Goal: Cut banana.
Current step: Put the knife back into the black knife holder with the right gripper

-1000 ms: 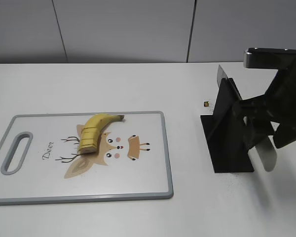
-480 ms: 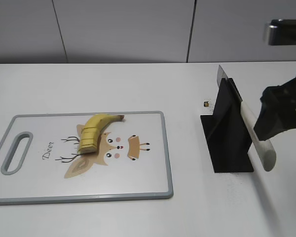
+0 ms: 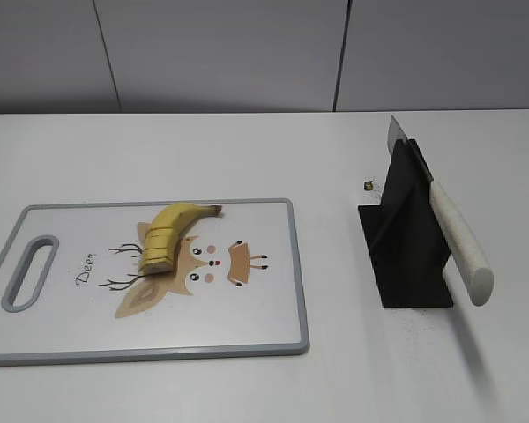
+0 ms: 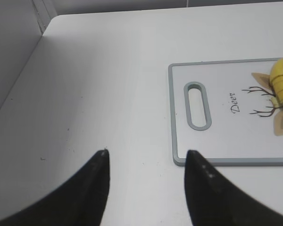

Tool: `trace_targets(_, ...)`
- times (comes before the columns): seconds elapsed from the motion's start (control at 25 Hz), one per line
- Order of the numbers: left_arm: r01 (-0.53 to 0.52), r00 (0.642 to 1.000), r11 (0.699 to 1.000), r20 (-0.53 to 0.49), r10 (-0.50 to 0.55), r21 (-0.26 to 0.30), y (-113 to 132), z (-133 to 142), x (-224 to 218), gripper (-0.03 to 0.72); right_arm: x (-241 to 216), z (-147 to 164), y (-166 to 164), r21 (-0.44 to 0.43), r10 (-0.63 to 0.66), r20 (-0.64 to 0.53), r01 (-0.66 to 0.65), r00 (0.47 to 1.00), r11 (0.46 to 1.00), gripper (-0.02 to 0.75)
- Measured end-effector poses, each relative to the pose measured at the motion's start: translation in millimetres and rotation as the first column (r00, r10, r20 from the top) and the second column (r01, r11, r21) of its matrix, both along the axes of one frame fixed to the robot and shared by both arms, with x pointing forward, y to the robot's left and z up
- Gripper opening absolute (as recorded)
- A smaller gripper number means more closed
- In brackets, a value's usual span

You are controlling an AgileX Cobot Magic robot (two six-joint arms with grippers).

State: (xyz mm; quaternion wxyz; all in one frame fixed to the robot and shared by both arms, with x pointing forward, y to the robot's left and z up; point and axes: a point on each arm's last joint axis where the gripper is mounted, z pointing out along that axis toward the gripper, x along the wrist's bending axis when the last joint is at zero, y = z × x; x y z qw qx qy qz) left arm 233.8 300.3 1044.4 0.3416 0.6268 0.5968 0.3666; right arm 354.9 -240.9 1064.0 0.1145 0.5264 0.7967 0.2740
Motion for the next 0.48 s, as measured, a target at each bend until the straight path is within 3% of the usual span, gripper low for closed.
trace_targets(0.2, 0.000, 1.000, 1.000, 0.000, 0.000, 0.000, 0, 0, 0, 0.499, -38, -14, -15, 0.026, 0.011, 0.090, -0.013, 0.996, 1.000, 0.593)
trace_targets(0.48, 0.000, 1.000, 1.000, 0.000, 0.000, 0.000, 0, 0, 0, 0.498, -77, -2, -30, 0.083, 0.012, 0.287, -0.038, 0.958, 0.996, 0.593)
